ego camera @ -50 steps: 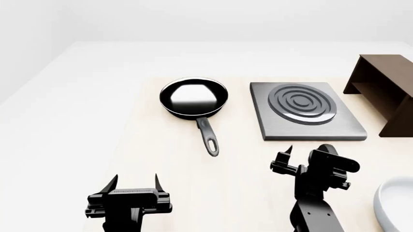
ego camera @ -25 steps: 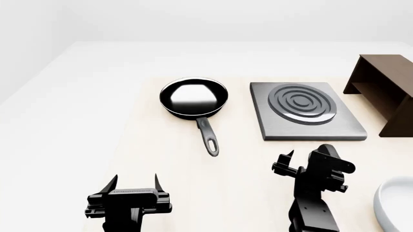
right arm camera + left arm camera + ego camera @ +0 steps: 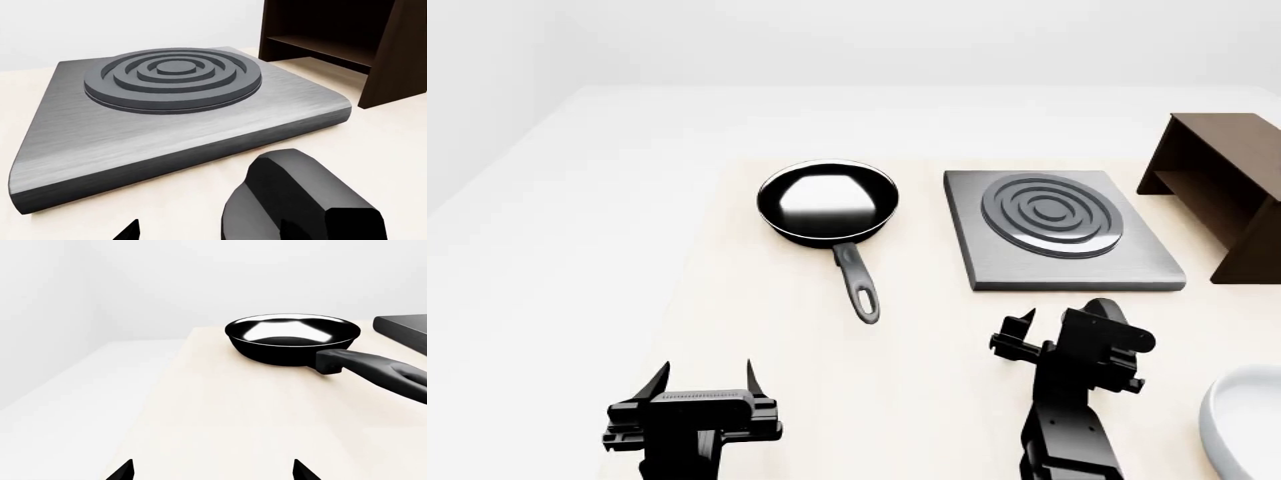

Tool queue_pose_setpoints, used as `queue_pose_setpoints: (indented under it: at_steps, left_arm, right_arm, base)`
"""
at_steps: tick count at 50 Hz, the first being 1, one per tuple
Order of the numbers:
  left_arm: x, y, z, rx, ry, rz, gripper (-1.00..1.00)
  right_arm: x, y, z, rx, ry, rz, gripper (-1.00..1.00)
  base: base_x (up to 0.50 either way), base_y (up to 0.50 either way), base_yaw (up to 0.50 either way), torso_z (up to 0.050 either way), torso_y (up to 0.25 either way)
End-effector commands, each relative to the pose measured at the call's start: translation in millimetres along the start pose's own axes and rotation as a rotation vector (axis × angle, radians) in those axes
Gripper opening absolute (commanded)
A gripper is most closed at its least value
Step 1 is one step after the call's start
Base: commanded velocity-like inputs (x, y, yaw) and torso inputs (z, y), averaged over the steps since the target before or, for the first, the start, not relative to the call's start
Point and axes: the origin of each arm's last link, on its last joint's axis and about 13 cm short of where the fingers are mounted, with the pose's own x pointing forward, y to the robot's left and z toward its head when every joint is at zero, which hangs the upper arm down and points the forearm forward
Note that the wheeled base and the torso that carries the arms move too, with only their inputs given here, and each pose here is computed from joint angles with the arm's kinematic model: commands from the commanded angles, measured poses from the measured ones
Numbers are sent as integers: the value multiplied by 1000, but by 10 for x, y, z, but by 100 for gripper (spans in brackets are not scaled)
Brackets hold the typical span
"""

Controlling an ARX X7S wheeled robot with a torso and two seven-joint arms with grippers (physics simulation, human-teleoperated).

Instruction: Turn on the stove.

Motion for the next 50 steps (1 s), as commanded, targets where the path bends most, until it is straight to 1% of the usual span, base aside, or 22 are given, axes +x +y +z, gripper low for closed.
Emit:
queue_pose_setpoints:
  at_steps: [1, 4, 5, 8, 19, 23, 50]
  left_arm:
    - [0, -3, 7, -20, -10, -9, 100]
    - [0, -3, 7, -20, -10, -9, 100]
    - [0, -3, 7, -20, -10, -8, 100]
    - [0, -3, 7, -20, -10, -8, 100]
    - [0, -3, 7, -20, -10, -8, 100]
    - [-6, -8, 20, -21, -11, -9, 100]
    - [-4, -5, 18, -20, -10, -8, 100]
  right_arm:
    - [-22, 25, -41, 9, 18, -12, 100]
    - [-24, 21, -46, 18, 21, -31, 100]
    - [-21, 13, -43, 29, 21, -65, 100]
    - [-17, 2, -41, 50, 27, -102, 100]
    - [-10, -20, -36, 87, 31, -164, 100]
    - [-5, -44, -37, 116, 43, -215, 100]
    - [-22, -19, -52, 105, 33, -194, 100]
  base:
    - [0, 0, 0, 0, 0]
    - [0, 0, 0, 0, 0]
    - [0, 0, 0, 0, 0]
    - [0, 0, 0, 0, 0]
    - [0, 0, 0, 0, 0]
    - [0, 0, 0, 0, 0]
    - [0, 0, 0, 0, 0]
